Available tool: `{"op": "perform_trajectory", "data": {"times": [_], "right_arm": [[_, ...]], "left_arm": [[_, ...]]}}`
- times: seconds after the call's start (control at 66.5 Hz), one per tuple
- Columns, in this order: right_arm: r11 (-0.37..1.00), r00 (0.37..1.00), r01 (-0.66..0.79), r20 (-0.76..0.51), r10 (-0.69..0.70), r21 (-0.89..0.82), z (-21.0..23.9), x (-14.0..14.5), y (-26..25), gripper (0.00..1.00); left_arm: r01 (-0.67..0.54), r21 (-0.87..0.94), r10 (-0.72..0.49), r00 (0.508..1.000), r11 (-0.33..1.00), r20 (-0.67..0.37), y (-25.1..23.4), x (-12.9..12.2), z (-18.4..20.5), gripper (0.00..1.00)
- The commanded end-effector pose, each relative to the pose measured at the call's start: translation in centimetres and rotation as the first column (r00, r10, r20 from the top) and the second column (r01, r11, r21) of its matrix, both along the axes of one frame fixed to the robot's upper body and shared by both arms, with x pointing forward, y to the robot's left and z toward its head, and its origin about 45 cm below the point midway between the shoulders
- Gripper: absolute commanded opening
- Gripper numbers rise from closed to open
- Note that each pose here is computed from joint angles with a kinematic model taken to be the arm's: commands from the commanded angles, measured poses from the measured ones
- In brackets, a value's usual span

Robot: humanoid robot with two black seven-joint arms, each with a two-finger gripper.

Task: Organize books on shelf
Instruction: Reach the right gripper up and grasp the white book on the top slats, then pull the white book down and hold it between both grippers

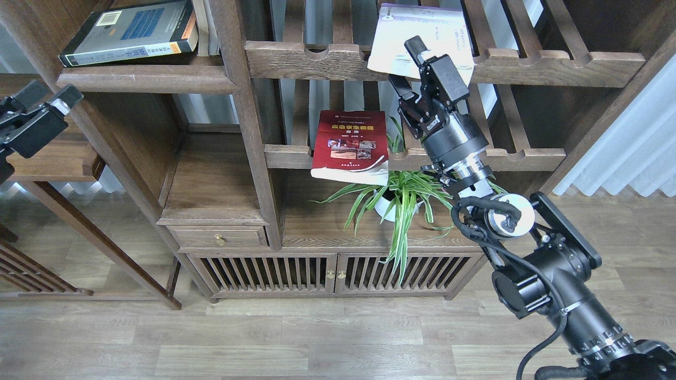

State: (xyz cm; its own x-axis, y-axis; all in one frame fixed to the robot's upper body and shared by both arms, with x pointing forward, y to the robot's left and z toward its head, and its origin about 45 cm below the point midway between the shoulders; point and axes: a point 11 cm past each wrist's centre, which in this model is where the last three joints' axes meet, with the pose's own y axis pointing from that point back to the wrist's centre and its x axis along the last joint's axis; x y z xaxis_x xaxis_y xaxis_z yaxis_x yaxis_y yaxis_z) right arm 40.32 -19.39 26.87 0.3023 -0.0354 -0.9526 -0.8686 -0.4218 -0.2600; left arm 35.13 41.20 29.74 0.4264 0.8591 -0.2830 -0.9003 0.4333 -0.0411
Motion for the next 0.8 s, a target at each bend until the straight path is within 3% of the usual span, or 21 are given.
{"op": "perform_trajectory", "data": {"times": [0.0, 0.135, 0.256, 0.541, 0.782], "right_arm": [[0.997, 0.998, 0.069, -0.004, -0.069, 0.045, 0.6, 0.6, -1.3, 0.55], [0.994, 0.996, 0.094, 0.002, -0.094, 0.064, 0.9, 0.7, -1.8, 0.40], [0.993, 0.995, 0.098, 0.013, -0.099, 0.068, 0.8, 0.4, -2.2, 0.05], [0.998, 0.989, -0.007, 0.147, -0.003, 0.065, -2.5, -4.7, -4.0, 0.02], [0.997, 0.996, 0.071, -0.056, -0.069, 0.033, -8.0, -9.8, -10.6, 0.01]], "left_arm": [[0.000, -0.001, 0.000, 1.000, 1.000, 0.001, 0.0, 0.0, 0.0, 1.00], [0.000, -0.001, 0.000, 1.000, 1.000, 0.001, 0.0, 0.0, 0.0, 1.00], [0.000, -0.001, 0.000, 1.000, 1.000, 0.000, 0.0, 0.0, 0.0, 1.00], [-0.006, -0.019, 0.006, 1.000, 1.000, 0.012, 0.0, 0.0, 0.0, 1.00], [0.002, -0.166, -0.004, 1.000, 0.986, -0.012, -2.7, 0.1, -2.6, 1.00]]}}
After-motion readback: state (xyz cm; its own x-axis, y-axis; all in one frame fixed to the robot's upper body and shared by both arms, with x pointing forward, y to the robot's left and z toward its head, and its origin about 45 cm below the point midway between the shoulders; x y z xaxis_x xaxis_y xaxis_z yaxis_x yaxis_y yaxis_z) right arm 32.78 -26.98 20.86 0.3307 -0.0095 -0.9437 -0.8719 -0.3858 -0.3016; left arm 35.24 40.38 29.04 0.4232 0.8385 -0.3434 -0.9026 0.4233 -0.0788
